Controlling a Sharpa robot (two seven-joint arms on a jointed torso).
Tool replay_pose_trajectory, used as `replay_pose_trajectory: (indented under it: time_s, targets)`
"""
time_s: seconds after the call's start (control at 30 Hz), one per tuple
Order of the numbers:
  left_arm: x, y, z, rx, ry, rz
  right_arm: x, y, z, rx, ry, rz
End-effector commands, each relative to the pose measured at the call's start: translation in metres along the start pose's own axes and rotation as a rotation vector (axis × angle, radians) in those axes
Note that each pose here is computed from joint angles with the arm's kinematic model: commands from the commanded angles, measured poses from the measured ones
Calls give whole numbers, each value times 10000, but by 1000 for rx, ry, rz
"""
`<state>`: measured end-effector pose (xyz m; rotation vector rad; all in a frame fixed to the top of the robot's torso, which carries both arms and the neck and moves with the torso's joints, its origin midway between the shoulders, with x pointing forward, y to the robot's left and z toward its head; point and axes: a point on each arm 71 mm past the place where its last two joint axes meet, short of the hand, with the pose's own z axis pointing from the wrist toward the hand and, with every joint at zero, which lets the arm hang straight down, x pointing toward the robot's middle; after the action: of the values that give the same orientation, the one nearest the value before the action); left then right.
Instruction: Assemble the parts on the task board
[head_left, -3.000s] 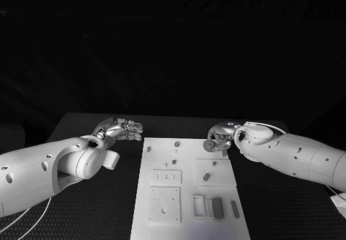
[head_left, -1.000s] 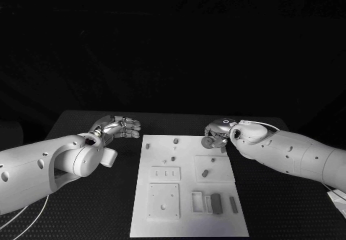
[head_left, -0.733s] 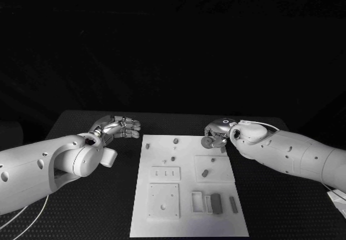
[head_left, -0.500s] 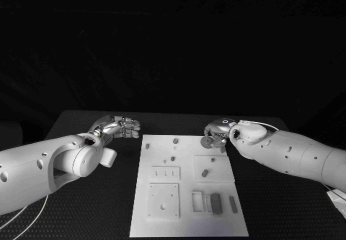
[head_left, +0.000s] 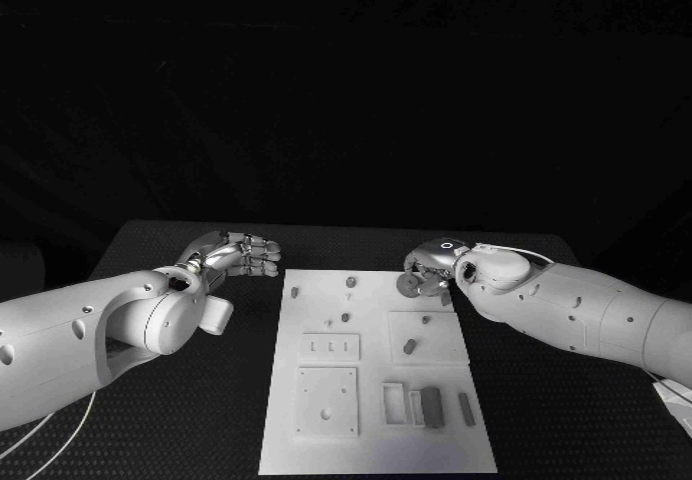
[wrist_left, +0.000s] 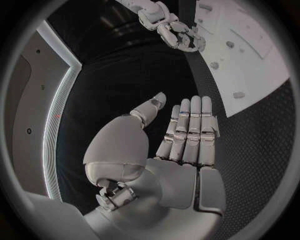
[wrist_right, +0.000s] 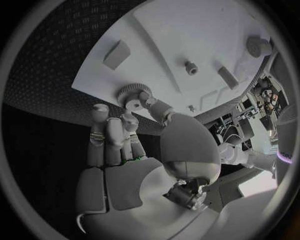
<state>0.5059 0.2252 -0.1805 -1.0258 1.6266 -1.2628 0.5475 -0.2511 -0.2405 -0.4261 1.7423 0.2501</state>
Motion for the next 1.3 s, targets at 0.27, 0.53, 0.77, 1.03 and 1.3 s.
replay_pose_trajectory:
  time_s: [0.27,0.53,0.77,1.03,1.3]
  targets:
    - [-1,-14,-9,10,8,1,-44,129,-51,5,-28,-10]
    - [-7,-14,-11,10,6,2,-298,341,-101,-30,-109,-30]
    - [-9,-14,-17,10,6,2,-395,682,-112,-107,-153,-86]
    - [-6,-15,-15,10,5,2,-419,1062,-30,-183,-183,-142]
    - [19,-20,0,11,11,2,-381,1307,106,-212,-192,-172]
